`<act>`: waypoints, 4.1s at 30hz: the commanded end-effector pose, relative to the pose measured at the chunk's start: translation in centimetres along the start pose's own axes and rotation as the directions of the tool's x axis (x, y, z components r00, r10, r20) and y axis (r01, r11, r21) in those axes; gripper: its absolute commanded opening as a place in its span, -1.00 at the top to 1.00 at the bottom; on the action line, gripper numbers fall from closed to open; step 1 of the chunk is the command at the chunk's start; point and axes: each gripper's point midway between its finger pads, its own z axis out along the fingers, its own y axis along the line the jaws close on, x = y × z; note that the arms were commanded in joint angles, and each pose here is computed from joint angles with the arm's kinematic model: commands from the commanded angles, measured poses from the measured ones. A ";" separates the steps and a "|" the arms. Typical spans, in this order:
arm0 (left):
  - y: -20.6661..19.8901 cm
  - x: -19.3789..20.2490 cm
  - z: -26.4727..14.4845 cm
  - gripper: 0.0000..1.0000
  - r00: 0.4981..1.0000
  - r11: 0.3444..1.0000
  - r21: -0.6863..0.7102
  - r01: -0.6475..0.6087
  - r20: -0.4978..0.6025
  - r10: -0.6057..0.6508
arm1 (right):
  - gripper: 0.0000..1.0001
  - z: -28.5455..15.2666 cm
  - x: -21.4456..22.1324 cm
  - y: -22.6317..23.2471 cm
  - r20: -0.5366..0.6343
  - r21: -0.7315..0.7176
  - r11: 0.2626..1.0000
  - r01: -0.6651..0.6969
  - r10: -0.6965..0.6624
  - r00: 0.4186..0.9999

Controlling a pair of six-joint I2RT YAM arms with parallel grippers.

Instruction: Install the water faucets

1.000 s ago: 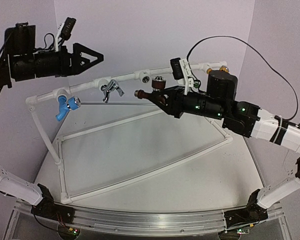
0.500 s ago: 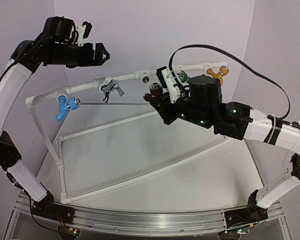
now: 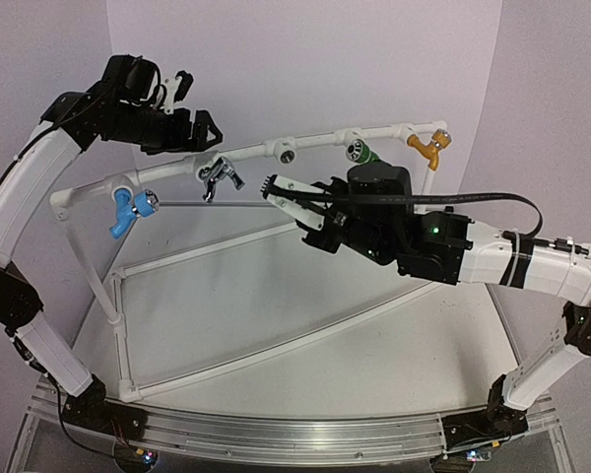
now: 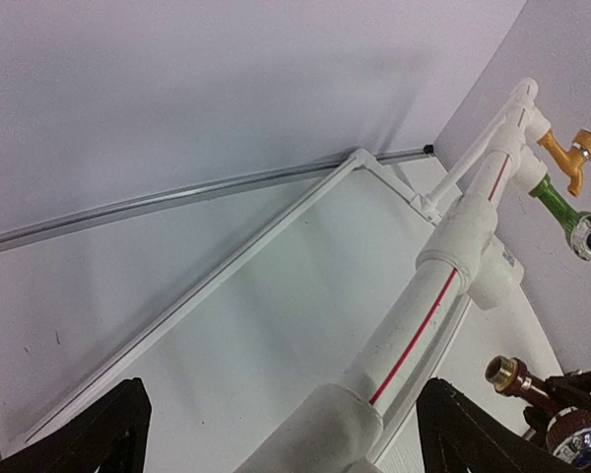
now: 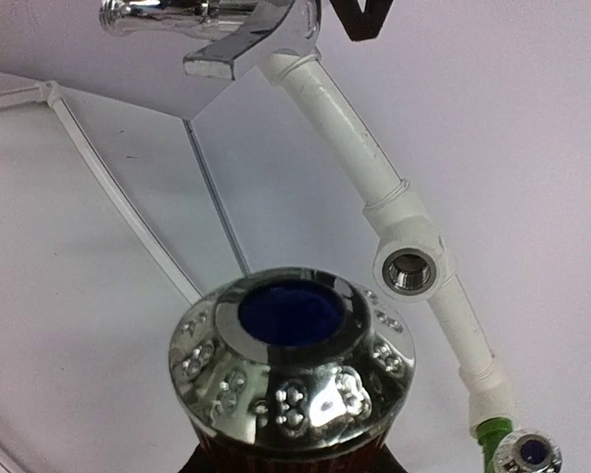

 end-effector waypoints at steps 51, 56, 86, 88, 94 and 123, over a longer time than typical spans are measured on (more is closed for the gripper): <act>-4.2 4.2 5.9 -0.12 0.977 0.938 0.340 -0.071 -0.167 0.135 | 1.00 2.3 -0.3 -6.9 -0.182 0.364 0.797 0.483 -0.447 0.876; -4.0 4.6 6.4 -0.09 0.974 0.942 0.331 -0.061 -0.188 0.129 | 1.00 2.3 -0.5 -7.0 -0.174 0.365 0.799 0.477 -0.445 0.879; -3.9 6.9 6.9 -0.04 0.962 0.935 0.352 -0.042 -0.238 0.133 | 1.00 3.8 -0.5 -7.7 -0.008 0.398 0.915 0.061 -0.063 0.998; -4.0 7.0 6.9 -0.02 0.961 0.935 0.353 -0.041 -0.241 0.133 | 1.00 3.7 -0.4 -8.3 0.025 0.406 0.913 -0.024 0.015 1.000; -4.0 7.1 6.8 0.00 0.961 0.934 0.356 -0.037 -0.243 0.131 | 1.00 3.5 0.0 -9.7 0.135 0.405 0.867 -0.292 0.259 0.956; -4.3 7.8 6.6 0.03 0.959 0.926 0.377 -0.015 -0.258 0.121 | 1.00 6.3 6.3 -9.8 0.422 0.111 -0.017 -0.994 0.906 0.032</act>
